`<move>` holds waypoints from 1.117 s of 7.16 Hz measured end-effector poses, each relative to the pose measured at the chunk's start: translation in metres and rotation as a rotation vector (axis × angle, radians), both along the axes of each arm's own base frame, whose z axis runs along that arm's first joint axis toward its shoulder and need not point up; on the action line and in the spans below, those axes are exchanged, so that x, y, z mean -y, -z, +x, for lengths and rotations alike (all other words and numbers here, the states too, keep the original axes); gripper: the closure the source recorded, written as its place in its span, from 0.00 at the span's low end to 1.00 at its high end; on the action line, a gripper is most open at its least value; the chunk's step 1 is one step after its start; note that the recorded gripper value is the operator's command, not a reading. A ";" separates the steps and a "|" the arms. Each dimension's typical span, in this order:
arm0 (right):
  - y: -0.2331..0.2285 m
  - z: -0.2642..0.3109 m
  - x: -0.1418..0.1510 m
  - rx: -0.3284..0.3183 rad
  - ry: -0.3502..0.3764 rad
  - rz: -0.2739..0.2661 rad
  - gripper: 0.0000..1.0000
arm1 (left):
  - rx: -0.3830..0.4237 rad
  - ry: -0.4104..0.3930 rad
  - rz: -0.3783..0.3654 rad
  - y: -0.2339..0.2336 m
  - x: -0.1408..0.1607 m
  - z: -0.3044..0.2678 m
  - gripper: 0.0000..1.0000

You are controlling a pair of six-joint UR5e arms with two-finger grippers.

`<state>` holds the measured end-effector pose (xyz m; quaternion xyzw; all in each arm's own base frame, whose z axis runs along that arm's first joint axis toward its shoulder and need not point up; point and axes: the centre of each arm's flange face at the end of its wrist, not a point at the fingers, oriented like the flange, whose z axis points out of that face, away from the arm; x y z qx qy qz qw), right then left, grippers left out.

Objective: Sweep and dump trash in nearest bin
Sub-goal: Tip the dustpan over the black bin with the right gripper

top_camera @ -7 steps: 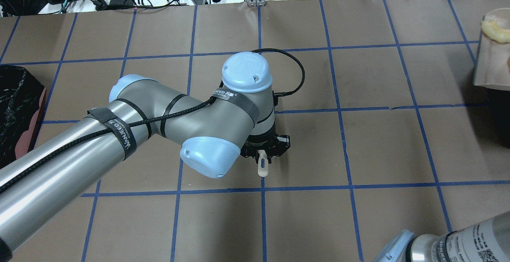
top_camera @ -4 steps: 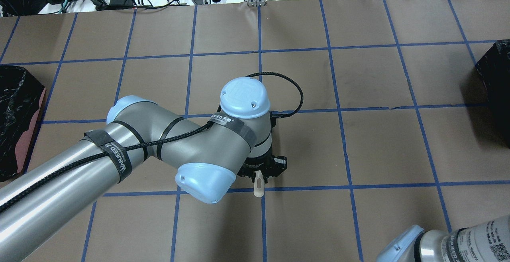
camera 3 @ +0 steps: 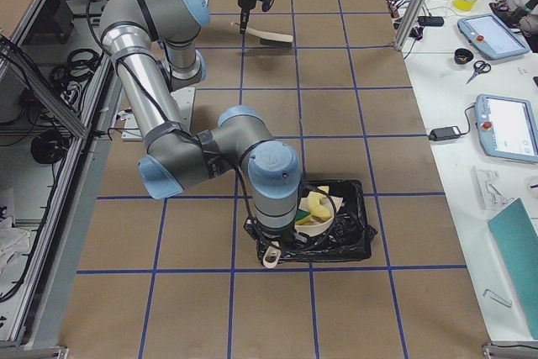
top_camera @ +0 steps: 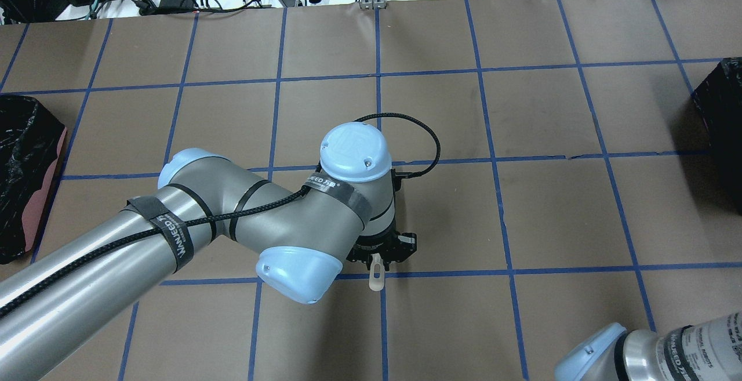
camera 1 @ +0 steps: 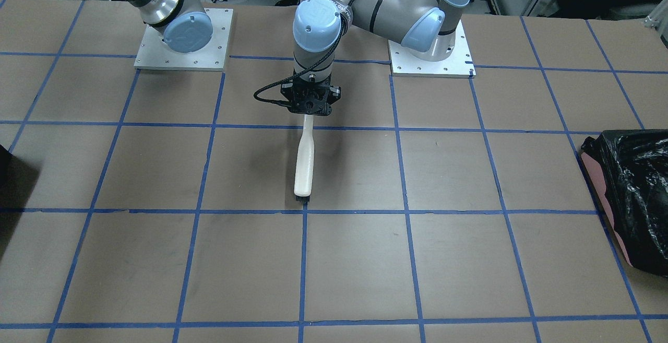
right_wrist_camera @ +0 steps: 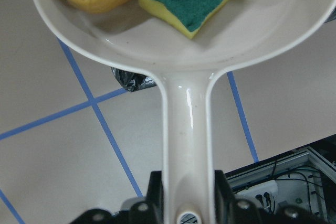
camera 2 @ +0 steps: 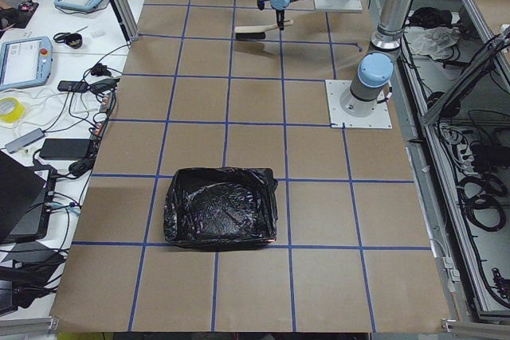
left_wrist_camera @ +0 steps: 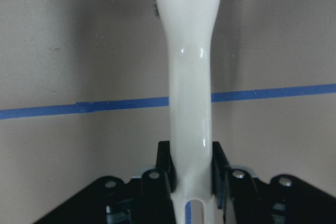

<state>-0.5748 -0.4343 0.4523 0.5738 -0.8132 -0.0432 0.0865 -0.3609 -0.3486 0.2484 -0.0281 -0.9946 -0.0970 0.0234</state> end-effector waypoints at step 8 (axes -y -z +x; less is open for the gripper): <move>-0.025 0.018 0.045 -0.210 -0.125 0.078 1.00 | -0.007 0.024 -0.021 0.006 -0.001 0.000 0.67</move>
